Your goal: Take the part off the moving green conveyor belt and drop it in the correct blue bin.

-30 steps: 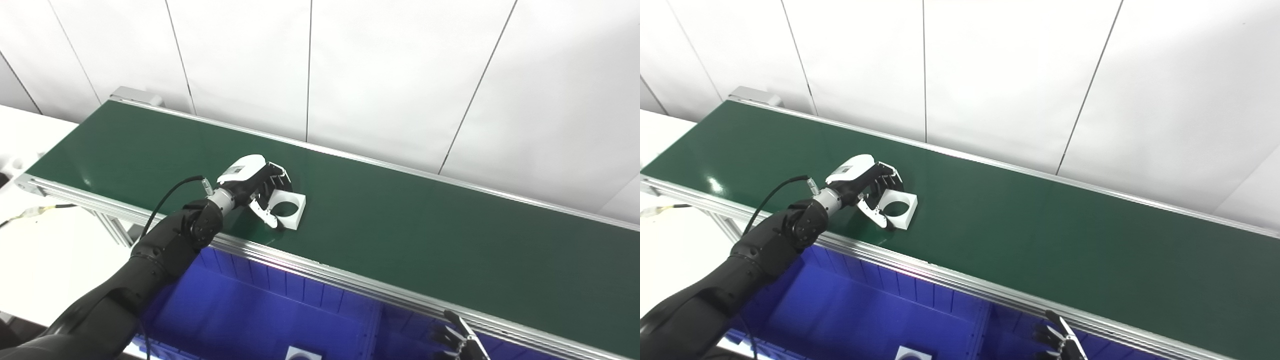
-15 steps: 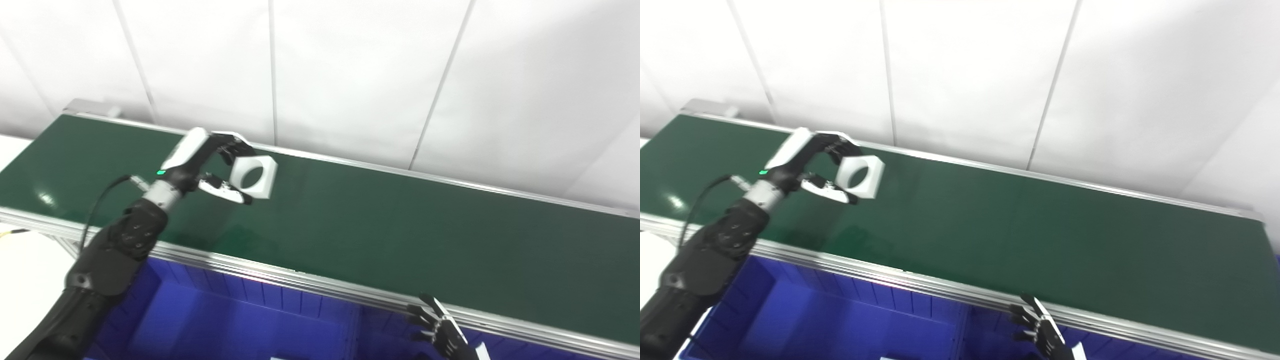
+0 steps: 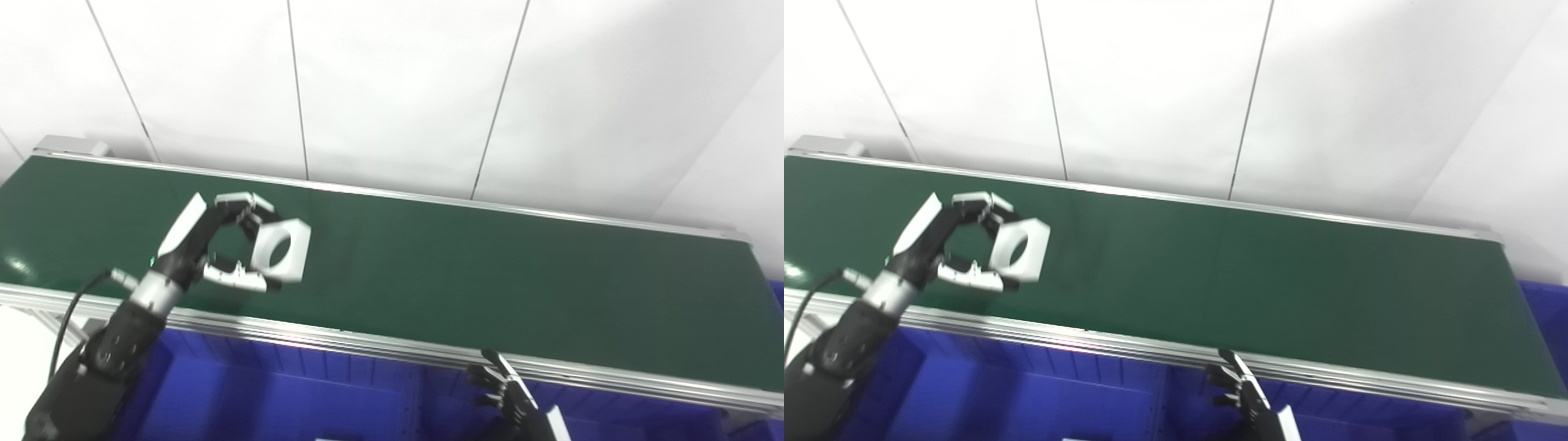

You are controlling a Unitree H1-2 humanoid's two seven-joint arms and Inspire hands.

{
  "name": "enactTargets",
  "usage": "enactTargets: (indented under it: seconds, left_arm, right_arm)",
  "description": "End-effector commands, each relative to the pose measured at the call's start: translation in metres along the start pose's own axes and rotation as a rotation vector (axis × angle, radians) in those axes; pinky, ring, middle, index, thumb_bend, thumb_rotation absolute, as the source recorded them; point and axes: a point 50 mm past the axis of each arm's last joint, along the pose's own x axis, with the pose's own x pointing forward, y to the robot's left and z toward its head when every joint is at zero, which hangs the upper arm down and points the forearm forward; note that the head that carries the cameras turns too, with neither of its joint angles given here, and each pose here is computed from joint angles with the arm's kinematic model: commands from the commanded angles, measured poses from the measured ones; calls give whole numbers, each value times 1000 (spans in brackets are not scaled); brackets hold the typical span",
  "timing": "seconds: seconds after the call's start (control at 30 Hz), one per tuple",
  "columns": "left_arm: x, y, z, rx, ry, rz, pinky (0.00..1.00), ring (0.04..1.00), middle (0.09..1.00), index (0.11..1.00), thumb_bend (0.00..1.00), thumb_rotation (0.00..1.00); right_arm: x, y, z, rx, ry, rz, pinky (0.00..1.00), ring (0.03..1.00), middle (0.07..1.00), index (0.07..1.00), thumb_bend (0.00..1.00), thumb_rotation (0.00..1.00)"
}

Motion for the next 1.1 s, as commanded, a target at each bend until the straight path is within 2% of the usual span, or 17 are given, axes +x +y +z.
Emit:
enactTargets:
  seconds: [0.0,0.1,0.2,0.23,0.37,0.4,0.53,0.77,0.83,0.93,1.0,1.07]
  left_arm:
    - [-2,4,7,25,-53,6,442,503,475,520,515,0]
    - [-17,-15,5,5,-31,-37,460,519,477,517,516,0]
    - [-32,-34,2,-3,-5,-77,431,500,474,519,517,0]
    - [-37,-40,1,-8,4,-89,388,462,471,520,517,0]
    - [-52,-59,1,-24,22,-170,365,438,472,518,517,0]
    - [-55,-62,1,-26,24,-192,405,478,476,517,516,0]
    - [-61,-74,6,28,6,-272,462,530,484,512,514,0]
    - [-60,-92,13,163,-15,-415,555,579,497,499,514,0]
    - [-59,-96,13,212,-18,-447,542,568,493,502,514,0]
    - [-57,-100,18,328,28,-508,517,563,491,506,513,0]
    - [-55,-103,22,397,66,-537,420,490,464,526,509,0]
    - [-53,-106,24,448,96,-557,364,442,448,535,508,0]
  right_arm:
    - [8,2,13,5,-81,-33,666,785,812,913,900,431]
    - [11,2,15,-1,-84,-38,663,785,811,912,898,431]
    - [12,1,19,-12,-80,-43,663,785,813,914,893,437]
    - [12,1,20,-16,-77,-47,655,781,809,910,895,439]
    - [13,-1,23,-11,-70,-62,654,783,811,907,890,422]
    - [13,-2,23,-9,-69,-66,662,786,813,906,884,396]
    - [13,-6,25,-13,-61,-74,674,791,811,905,880,363]
    - [15,-9,28,-24,-70,-79,650,778,810,903,868,358]
    - [15,-9,28,-20,-74,-83,645,775,810,899,864,350]
    - [14,-9,29,-19,-72,-83,649,775,810,899,861,355]
    - [14,-10,29,-16,-67,-83,655,777,812,900,862,358]
    - [14,-10,30,-16,-66,-82,657,777,811,900,862,359]
